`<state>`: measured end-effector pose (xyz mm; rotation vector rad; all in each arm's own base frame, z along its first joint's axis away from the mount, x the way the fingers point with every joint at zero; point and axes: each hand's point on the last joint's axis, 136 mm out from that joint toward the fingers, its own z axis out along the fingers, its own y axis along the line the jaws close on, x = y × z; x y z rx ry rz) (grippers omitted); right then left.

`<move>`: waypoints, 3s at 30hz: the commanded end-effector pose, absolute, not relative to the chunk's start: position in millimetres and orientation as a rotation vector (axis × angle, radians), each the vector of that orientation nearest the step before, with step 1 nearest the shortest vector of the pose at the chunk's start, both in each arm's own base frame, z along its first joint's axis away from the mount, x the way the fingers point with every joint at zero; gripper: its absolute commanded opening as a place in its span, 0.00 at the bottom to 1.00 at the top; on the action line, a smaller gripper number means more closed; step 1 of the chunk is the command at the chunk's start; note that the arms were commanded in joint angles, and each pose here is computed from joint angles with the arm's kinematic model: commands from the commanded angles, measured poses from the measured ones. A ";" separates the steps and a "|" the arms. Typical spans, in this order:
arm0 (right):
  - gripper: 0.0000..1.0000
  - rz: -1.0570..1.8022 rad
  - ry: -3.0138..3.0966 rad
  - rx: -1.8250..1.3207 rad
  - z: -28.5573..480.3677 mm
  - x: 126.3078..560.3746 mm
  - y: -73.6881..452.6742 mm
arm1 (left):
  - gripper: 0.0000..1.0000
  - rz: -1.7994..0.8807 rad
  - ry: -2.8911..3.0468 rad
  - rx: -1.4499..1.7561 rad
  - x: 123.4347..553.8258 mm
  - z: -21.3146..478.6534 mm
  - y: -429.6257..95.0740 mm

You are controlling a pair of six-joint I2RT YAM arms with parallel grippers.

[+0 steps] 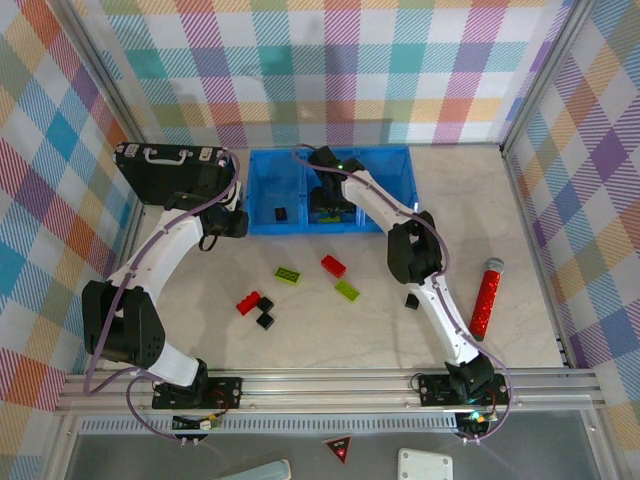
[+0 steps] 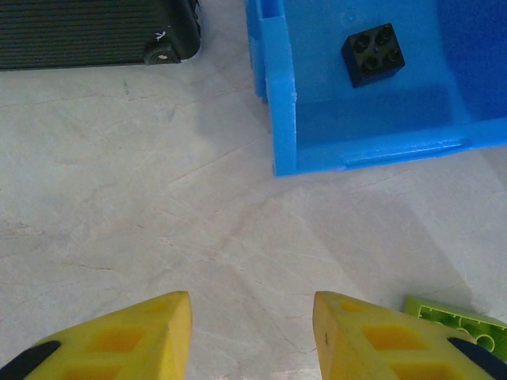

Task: Sort the legos into containers by color
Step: Place the lego in the container, then pick up the lego from the center of the table.

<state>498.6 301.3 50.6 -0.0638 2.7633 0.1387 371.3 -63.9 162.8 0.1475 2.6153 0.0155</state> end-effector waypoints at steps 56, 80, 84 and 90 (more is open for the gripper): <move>0.67 0.316 2.841 -0.650 90.6 317.1 287.7 | 0.51 -0.086 2.856 -0.047 251.1 126.9 -83.8; 0.57 0.135 2.906 -0.828 35.2 314.9 297.0 | 0.55 -0.072 2.646 0.208 268.7 149.9 -79.9; 0.54 0.125 2.909 -0.833 34.0 314.0 297.0 | 0.55 -0.097 2.640 0.190 271.6 151.3 -78.8; 0.49 0.096 2.909 -0.857 32.3 312.0 293.6 | 0.55 -0.146 2.620 0.126 277.6 155.6 -70.9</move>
